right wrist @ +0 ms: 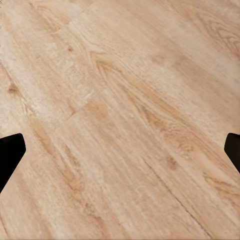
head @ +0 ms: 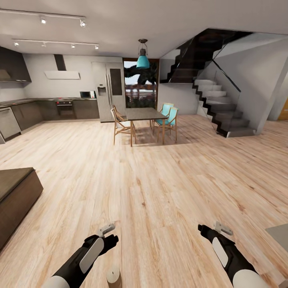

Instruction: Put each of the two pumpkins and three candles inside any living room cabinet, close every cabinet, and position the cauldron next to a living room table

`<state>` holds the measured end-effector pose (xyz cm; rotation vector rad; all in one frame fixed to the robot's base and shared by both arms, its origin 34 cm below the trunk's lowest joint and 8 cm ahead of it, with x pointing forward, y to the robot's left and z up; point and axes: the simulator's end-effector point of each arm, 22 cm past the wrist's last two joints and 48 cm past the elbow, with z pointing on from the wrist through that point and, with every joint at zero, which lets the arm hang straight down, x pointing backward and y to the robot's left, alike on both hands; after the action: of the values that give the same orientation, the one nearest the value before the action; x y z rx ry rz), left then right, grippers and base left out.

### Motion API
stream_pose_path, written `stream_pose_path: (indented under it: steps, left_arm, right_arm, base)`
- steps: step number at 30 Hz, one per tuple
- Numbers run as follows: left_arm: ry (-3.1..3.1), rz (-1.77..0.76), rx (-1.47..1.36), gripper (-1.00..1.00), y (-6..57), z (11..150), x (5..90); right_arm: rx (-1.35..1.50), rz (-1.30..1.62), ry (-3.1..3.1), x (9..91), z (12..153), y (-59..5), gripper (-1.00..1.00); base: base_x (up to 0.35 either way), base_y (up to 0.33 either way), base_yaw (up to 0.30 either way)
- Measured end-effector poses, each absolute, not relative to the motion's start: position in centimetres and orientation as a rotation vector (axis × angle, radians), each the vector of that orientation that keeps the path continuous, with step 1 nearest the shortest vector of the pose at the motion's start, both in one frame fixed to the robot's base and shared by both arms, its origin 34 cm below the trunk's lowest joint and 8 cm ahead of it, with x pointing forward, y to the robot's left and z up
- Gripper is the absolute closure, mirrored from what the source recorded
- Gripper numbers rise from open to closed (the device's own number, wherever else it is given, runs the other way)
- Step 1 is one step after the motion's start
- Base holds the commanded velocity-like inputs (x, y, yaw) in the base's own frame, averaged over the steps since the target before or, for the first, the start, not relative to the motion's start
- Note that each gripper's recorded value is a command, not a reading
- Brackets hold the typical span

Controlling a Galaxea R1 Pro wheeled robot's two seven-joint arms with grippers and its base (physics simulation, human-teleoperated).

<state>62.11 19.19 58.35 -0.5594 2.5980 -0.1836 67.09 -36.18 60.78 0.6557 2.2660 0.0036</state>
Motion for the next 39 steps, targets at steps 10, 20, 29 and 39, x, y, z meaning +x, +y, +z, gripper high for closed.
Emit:
stream_pose_path:
  steps: [10, 20, 29, 39]
  left_arm:
    - [2.597, -0.181, -0.559, -1.00, 19.3, 56.5, 61.9]
    - [2.589, -0.147, -0.563, -1.00, 20.1, 55.6, 63.1]
    - [2.595, -0.075, -0.584, -1.00, 21.1, 54.1, 62.9]
    - [2.587, -0.071, -0.573, -1.00, 20.9, 52.2, 62.8]
  right_arm:
    - [0.531, 0.111, 2.374, 69.7, 66.9, -34.1, -1.00]
    - [0.412, 0.119, 2.364, 70.7, 68.7, -32.2, -1.00]
    - [0.402, 0.125, 2.317, 71.3, 69.0, -32.3, -1.00]
    - [0.366, 0.120, 2.182, 72.7, 73.0, -32.5, -1.00]
  base:
    - [0.000, 0.000, 0.000]
    - [0.000, 0.000, 0.000]
    - [0.000, 0.000, 0.000]
    - [0.000, 0.000, 0.000]
